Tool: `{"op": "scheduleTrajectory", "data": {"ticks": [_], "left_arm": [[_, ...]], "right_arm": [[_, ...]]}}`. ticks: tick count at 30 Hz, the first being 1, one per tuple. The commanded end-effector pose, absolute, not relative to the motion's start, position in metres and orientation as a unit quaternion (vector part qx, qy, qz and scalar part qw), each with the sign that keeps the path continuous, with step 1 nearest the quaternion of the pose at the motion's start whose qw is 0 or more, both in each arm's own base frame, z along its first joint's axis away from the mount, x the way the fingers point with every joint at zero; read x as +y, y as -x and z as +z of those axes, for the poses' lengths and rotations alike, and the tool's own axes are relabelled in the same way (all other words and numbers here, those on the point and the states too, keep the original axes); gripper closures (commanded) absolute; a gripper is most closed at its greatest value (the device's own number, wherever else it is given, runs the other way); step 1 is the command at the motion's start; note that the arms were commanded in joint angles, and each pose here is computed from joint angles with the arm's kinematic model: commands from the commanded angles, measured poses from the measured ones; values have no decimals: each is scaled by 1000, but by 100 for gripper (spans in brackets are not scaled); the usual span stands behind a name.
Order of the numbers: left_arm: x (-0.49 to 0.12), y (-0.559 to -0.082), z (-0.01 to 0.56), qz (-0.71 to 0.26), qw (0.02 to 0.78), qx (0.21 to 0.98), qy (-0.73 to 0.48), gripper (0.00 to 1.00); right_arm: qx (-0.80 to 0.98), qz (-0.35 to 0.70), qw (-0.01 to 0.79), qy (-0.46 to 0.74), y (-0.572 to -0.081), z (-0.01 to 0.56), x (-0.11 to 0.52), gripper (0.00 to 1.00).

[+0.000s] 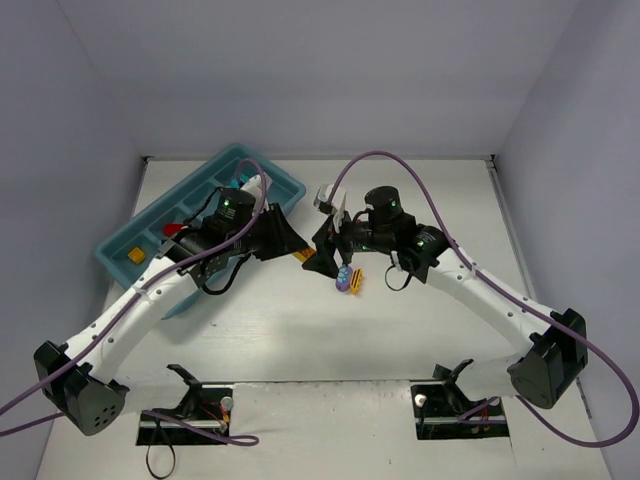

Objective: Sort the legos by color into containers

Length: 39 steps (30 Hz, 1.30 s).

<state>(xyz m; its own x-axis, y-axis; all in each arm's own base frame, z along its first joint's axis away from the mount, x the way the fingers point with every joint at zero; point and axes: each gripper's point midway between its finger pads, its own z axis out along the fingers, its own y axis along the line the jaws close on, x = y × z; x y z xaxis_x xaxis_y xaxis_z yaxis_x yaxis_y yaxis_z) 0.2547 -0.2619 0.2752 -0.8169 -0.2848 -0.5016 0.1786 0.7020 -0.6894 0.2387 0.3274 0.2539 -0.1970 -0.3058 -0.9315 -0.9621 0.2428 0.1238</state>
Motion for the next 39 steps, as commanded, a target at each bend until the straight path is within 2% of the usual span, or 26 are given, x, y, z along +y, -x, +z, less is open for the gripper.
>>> {"op": "scheduleTrajectory", "data": {"ticks": [1,5,8,13,16,19,21,25,26,28,29,33,39], "left_arm": [[-230,-266,273,-326,349,878,40,100],[-165,-281,254,-240,373,891,100,100],[-94,-288,237,-147,386,898,154,100],[15,-289,209,-11,372,890,263,100],[53,-295,194,23,364,881,300,100],[92,-301,172,45,344,872,344,91],[103,-308,166,50,340,870,354,90],[120,-318,157,69,327,867,370,72],[122,-322,161,68,331,866,369,61],[124,-324,165,71,335,863,371,50],[124,-326,169,70,340,862,370,41],[119,-326,182,57,353,860,364,31],[84,-324,218,-22,392,857,333,30]], "right_arm": [[657,374,471,454,-251,283,326,32],[697,334,487,407,-268,276,309,30],[723,308,500,364,-279,276,294,29],[782,250,507,262,-296,256,261,26],[816,226,486,216,-299,232,243,27],[842,199,474,165,-303,214,222,30],[850,192,471,135,-306,209,208,31],[872,185,446,86,-308,186,188,31],[875,181,442,83,-308,183,186,30],[883,174,429,81,-308,173,184,29],[888,171,419,80,-308,166,185,29],[898,181,388,100,-305,148,194,28],[907,178,364,114,-309,132,200,28]]}}
